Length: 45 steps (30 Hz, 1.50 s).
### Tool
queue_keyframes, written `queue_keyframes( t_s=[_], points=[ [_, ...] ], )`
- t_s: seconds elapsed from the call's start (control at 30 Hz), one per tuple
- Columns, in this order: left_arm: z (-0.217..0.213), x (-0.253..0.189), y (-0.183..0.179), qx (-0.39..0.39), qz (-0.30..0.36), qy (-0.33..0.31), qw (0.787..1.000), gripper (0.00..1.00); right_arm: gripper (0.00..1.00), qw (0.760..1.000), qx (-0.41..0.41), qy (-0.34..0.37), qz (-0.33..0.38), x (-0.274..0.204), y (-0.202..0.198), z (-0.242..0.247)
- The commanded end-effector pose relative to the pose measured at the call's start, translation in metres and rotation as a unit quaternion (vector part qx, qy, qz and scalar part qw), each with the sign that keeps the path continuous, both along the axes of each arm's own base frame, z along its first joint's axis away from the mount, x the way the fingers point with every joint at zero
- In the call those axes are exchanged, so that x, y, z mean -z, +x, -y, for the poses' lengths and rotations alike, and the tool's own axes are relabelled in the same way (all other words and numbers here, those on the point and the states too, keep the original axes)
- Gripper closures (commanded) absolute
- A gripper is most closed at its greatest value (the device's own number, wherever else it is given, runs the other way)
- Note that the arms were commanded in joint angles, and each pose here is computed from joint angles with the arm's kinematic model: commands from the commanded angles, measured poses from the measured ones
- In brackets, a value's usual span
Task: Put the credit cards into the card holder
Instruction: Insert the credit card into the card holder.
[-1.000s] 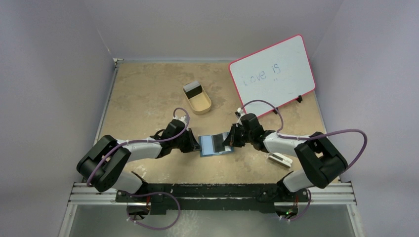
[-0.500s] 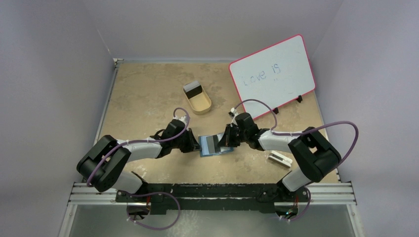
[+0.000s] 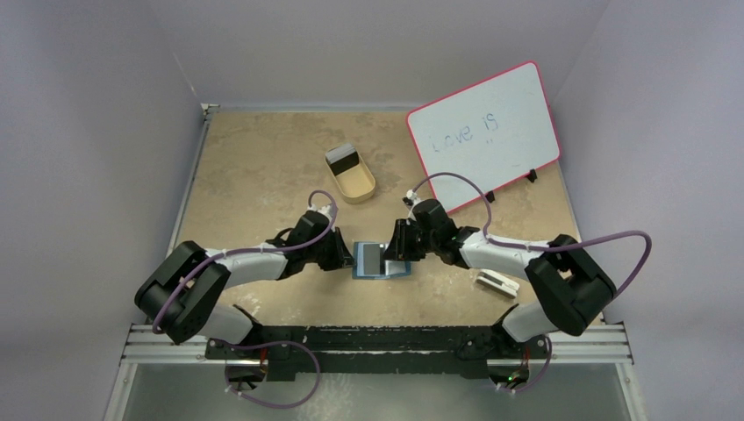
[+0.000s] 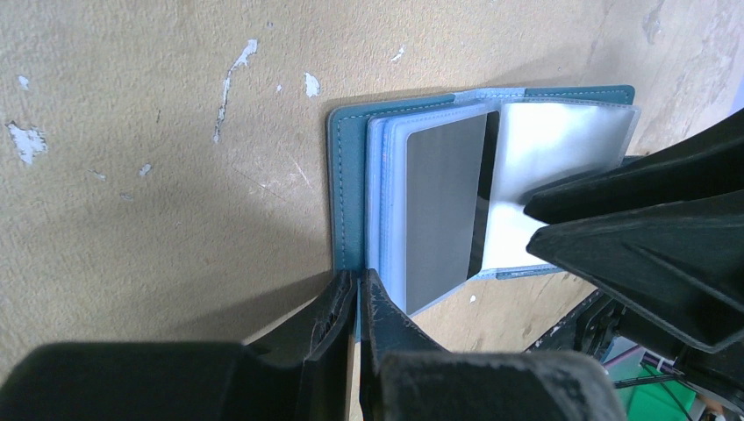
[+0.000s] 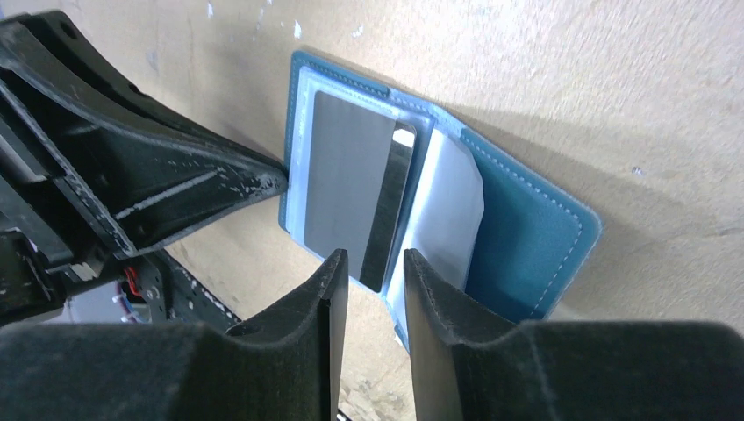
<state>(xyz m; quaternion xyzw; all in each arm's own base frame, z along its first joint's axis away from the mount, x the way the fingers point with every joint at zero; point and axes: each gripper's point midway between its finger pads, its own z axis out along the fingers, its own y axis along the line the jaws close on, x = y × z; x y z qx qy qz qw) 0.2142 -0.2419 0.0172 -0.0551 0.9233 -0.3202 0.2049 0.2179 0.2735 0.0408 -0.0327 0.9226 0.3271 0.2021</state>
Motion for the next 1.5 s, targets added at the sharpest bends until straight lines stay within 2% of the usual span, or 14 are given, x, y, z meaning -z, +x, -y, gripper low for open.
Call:
queue_keyframes(
  t_s=[0.0, 0.43, 0.77, 1.0, 1.13, 1.27, 1.33, 1.47],
  points=[
    [-0.009, 0.004, 0.003, -0.001, 0.009, 0.029, 1.000, 0.94, 0.67, 0.999, 0.008, 0.007, 0.031, -0.015, 0.016, -0.008],
    [-0.004, -0.001, 0.003, 0.000, 0.010, 0.015, 1.000, 0.94, 0.67, 0.999, -0.015, 0.049, 0.013, -0.008, 0.016, -0.029],
    [-0.004, -0.004, 0.007, -0.001, 0.019, 0.018, 1.000, 0.94, 0.78, 0.997, -0.027, 0.078, 0.010, -0.011, 0.008, -0.034],
    [-0.010, -0.014, 0.010, -0.007, 0.033, 0.032, 0.999, 0.93, 0.80, 0.997, -0.028, 0.077, -0.006, -0.005, 0.001, -0.032],
    [-0.011, -0.031, 0.017, -0.021, 0.048, 0.029, 0.998, 0.88, 0.78, 1.000, -0.005, 0.029, -0.001, -0.007, 0.004, -0.015],
    [-0.003, -0.052, 0.023, -0.036, 0.064, -0.009, 0.997, 0.78, 0.77, 0.999, 0.008, 0.006, 0.031, -0.019, 0.013, -0.005],
    [0.002, -0.060, 0.025, -0.039, 0.072, -0.030, 0.996, 0.74, 0.79, 0.998, 0.017, 0.006, 0.053, -0.025, 0.023, -0.006],
    [0.010, -0.070, 0.029, -0.045, 0.089, -0.068, 0.993, 0.70, 0.81, 0.999, 0.008, 0.021, 0.048, -0.022, 0.024, -0.016]
  ],
)
